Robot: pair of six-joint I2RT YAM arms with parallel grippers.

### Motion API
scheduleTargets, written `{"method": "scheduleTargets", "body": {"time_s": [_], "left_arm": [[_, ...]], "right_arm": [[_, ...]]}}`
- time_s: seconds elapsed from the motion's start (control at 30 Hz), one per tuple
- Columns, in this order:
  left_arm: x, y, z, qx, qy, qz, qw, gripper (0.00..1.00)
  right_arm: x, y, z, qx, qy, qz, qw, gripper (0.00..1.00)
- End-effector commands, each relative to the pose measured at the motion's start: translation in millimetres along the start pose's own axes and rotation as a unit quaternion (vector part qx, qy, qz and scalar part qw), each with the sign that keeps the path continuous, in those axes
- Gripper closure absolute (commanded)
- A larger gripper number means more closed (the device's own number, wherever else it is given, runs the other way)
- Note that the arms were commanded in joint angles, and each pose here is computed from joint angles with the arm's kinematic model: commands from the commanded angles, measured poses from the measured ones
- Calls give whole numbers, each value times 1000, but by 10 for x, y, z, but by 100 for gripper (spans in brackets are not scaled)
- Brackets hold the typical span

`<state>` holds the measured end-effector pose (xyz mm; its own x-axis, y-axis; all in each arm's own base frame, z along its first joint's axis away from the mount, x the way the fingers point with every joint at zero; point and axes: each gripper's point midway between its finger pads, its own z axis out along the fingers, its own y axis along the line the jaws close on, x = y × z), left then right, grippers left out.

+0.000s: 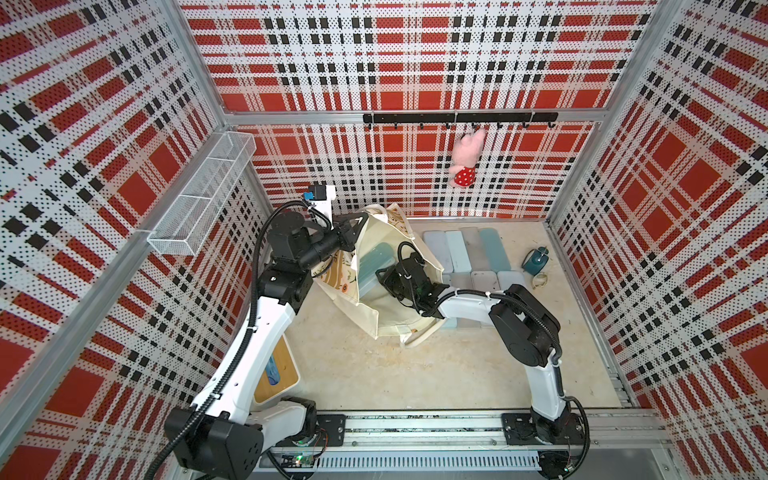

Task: Take out the pencil case from the canvas bag
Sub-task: Pick up the pencil case from the canvas bag.

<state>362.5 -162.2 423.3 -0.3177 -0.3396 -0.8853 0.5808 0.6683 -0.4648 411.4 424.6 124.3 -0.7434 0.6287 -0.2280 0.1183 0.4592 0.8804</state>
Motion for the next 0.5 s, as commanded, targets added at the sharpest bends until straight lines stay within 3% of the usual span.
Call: {"method": "scheduleTargets", "body": {"time_s": [0.0,0.2,0.47], "left_arm": [[-495,-379,-219,39,-83,53,994,100],[-428,-171,-165,-6,-70,69,995,100],[-330,19,-51,-29,-52,84,995,100]], "right_arm": [[-133,-14,-65,7,-22,-10,1000,65],[-155,230,-256,31,-35,-99,994,65],[-75,425,-573,88,-53,-228,968,65]]}}
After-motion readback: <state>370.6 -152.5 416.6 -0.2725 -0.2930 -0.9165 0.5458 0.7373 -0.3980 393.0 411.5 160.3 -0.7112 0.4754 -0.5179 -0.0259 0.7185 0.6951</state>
